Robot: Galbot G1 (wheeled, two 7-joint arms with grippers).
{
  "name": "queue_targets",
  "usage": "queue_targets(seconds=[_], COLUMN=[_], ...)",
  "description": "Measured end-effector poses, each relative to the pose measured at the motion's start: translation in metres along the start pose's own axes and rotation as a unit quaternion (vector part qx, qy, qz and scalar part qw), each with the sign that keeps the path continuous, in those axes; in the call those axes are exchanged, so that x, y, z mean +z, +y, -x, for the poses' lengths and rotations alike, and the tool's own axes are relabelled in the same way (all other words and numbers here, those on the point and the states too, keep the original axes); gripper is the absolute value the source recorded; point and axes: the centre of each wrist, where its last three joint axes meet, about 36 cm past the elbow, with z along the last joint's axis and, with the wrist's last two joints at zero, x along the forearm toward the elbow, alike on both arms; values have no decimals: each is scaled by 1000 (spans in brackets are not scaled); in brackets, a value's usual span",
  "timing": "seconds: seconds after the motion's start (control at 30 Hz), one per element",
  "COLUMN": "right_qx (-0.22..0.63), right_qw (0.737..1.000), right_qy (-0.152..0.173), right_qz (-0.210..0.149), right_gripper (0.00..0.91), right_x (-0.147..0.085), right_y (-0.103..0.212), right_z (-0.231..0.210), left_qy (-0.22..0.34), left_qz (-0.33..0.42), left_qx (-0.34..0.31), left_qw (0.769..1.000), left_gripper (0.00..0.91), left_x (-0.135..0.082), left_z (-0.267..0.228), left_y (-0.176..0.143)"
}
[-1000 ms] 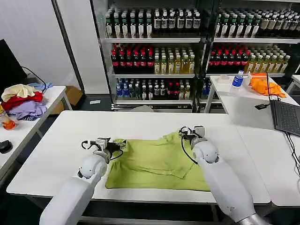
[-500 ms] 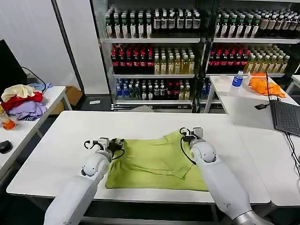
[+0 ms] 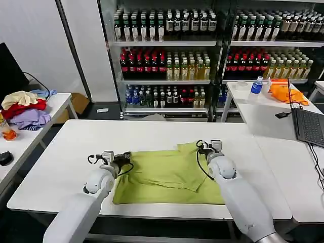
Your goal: Fold and organize the clothes.
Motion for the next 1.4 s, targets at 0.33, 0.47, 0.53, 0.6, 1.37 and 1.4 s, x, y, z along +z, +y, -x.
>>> queue_targets(seconds=[0.33,0.47,0.53,0.6,1.37,1.4], right_qx=[-4,-6,-6,-4,15,14], right_qw=[1000,999,999,999,999,999], right_qy=[-31,-43,-47,-48,29,31], right_qz=[2,1,-1,-3,6,7], right_gripper=[0,0,514,907,0,0], right_x=[-3,-4,-5,-7,-2,-2], right_y=[-6,-8,-7,-6,20,20], right_z=[-24,-36,-40,-42,12,13], left_qy=[-25,-33,-37,-41,-49,-50], left_qz=[-14,-15,-13,-11,-2,-2], left_qx=[17,21,23,26,35,35], left_qw=[999,999,999,999,998,998], left_gripper=[20,20,20,20,20,20], left_x=[0,-1,-2,-1,-3,-3], left_z=[-20,-29,-33,-38,-34,-34], left_y=[6,7,8,6,3,3])
